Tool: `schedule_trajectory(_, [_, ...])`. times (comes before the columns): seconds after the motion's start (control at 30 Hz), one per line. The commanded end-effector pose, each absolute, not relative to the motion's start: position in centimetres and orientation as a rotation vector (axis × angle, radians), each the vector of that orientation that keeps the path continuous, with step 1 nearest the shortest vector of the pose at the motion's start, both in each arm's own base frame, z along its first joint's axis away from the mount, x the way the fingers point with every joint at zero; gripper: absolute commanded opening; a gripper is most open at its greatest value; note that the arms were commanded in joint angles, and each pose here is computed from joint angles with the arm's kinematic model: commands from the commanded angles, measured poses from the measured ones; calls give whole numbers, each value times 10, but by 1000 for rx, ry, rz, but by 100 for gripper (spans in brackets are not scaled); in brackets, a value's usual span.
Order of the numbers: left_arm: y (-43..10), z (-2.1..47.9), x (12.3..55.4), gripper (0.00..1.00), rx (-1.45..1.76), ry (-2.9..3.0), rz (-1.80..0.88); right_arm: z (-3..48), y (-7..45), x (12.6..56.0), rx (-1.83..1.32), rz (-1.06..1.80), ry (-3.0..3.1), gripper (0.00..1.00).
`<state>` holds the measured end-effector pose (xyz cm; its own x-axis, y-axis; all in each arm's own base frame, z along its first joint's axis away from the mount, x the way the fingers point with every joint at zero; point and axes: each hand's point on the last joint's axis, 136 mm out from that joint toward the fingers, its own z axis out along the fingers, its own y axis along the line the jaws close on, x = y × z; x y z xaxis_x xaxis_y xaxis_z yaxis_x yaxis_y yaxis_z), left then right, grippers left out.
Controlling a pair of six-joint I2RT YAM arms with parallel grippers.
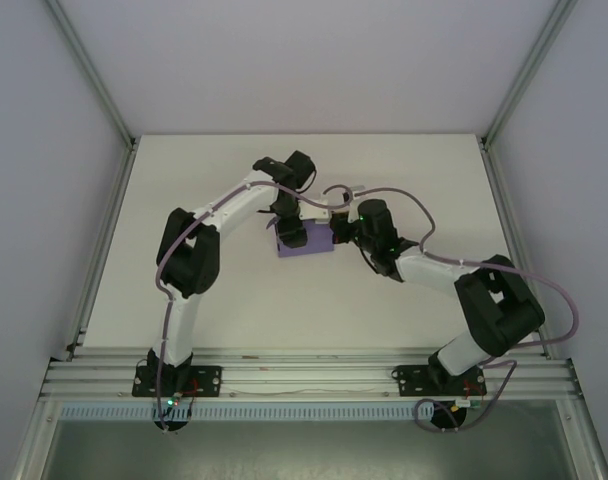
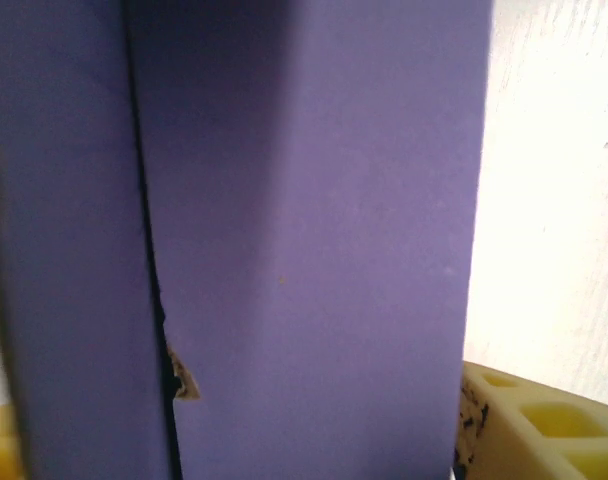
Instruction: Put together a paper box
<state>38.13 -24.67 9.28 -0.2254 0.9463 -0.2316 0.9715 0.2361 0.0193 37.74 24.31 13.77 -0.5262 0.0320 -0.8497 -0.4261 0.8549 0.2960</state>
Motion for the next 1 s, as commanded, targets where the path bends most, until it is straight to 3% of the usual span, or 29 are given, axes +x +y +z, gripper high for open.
schedule_trajectory(0.0, [-257, 118, 385, 83, 1736, 2259, -219, 77, 239, 349, -362, 523, 2245, 0])
schedule_trajectory(0.2, [-238, 150, 403, 91, 1454, 2269, -65, 88, 240, 347, -403, 469, 2223, 0])
schedule_trajectory(0.23, [-230, 158, 405, 100, 1366, 2275, -37, 88, 240, 347, -411, 453, 2220, 0])
schedule_trajectory(0.47, [-176, 181, 398, 99, 782, 2364, 89, 85, 243, 343, -408, 444, 2220, 0])
schedule_trajectory(0.6, [-181, 171, 371, 88, 682, 2427, -53, 89, 244, 344, -405, 429, 2224, 0])
schedule_trajectory(0.77, [-170, 153, 361, 63, 572, 2485, -32, 93, 246, 343, -414, 421, 2221, 0])
schedule_trajectory(0.97, [-176, 148, 365, 40, 532, 2521, -73, 95, 248, 341, -415, 418, 2217, 0])
